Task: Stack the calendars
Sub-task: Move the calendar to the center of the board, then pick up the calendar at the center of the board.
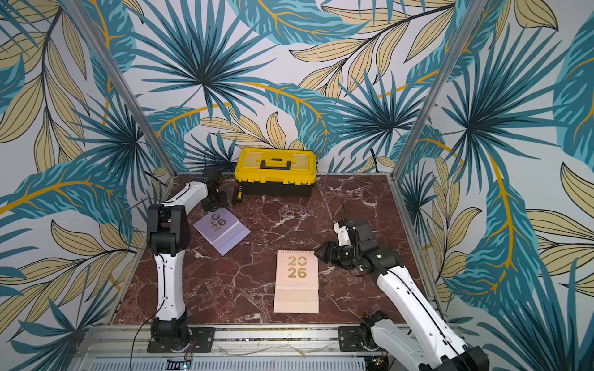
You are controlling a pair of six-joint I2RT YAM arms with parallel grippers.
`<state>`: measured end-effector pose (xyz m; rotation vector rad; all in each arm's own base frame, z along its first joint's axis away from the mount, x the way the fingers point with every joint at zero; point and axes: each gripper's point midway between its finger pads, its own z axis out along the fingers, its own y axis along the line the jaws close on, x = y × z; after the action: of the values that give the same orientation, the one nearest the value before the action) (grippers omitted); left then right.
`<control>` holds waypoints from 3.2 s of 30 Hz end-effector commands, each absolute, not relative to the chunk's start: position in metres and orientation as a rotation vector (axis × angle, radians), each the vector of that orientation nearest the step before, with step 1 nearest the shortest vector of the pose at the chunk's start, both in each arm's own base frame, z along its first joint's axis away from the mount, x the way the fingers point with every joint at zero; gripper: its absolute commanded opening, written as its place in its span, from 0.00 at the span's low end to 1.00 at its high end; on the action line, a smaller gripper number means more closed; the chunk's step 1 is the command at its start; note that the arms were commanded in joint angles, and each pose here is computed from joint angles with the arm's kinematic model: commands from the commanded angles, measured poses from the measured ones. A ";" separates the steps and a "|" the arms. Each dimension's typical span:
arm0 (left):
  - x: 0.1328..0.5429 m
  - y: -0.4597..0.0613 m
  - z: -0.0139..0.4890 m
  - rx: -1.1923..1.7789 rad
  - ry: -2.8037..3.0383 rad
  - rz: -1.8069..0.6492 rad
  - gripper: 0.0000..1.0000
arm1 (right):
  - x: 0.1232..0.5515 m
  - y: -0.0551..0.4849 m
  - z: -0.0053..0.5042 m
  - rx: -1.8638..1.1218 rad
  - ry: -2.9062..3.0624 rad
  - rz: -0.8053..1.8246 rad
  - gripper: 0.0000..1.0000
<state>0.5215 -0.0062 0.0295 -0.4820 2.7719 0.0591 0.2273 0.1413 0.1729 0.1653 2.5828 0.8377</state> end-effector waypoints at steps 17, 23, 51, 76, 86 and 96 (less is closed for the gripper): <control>0.401 -0.055 0.012 -0.398 3.053 0.007 0.60 | 0.248 0.156 0.218 0.131 2.511 0.919 0.65; 0.376 -0.076 0.014 -0.362 3.067 0.010 0.60 | 0.249 0.166 0.221 0.129 2.504 0.974 0.65; 0.207 -0.063 0.080 -0.814 2.843 -0.217 0.46 | 0.293 0.424 0.147 -0.238 2.710 0.998 0.64; 0.157 -0.056 0.035 -1.035 2.919 -0.101 0.00 | 0.291 0.434 0.069 -0.380 2.915 0.937 0.68; 0.149 -0.056 0.016 -1.044 2.954 -0.100 0.00 | 0.281 0.433 0.046 -0.408 2.984 0.940 0.68; 0.152 -0.057 0.009 -1.017 2.993 -0.067 0.00 | 0.277 0.431 0.030 -0.402 3.022 0.937 0.68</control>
<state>0.1463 -0.0560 0.0131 -1.0425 3.0000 -0.0543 0.2847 0.4354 0.0513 -0.3946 2.9580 0.9617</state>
